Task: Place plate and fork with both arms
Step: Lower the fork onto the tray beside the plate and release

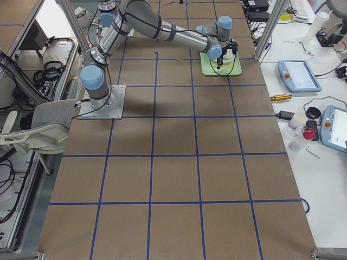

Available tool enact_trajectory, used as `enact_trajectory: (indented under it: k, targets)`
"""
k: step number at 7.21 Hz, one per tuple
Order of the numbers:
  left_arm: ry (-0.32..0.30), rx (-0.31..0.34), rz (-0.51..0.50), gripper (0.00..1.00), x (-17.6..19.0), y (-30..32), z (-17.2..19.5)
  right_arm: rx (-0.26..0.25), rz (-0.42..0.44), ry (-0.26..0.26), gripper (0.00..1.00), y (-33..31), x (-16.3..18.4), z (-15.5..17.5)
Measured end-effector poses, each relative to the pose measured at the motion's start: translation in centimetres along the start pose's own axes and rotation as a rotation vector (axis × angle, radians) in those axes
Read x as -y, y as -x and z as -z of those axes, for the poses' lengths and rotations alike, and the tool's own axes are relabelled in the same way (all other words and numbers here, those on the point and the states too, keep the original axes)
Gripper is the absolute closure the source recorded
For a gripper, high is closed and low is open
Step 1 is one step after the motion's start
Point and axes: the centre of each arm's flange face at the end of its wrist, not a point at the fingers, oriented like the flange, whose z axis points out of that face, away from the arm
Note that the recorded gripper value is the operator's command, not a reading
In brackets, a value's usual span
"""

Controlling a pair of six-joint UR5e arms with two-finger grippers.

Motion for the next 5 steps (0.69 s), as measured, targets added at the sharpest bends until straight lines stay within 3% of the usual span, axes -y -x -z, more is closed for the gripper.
enact_trajectory:
  k: [1, 2, 4, 5]
  targets:
    - [-0.002, 0.000, 0.000, 0.00, 0.0, 0.0, 0.1, 0.014, 0.029, 0.015, 0.37, 0.2, -0.6, -0.7]
    - [-0.002, 0.000, 0.000, 0.00, -0.1, 0.0, 0.1, 0.021, 0.055, 0.018, 0.00, 0.2, -1.0, -1.0]
    - [-0.002, 0.000, -0.001, 0.00, -0.1, 0.0, 0.1, 0.029, 0.125, -0.007, 0.00, 0.2, -0.8, -0.2]
    - [-0.002, 0.001, -0.001, 0.00, -0.1, 0.0, 0.2, 0.033, 0.164, -0.034, 0.00, -0.1, -0.6, 1.8]
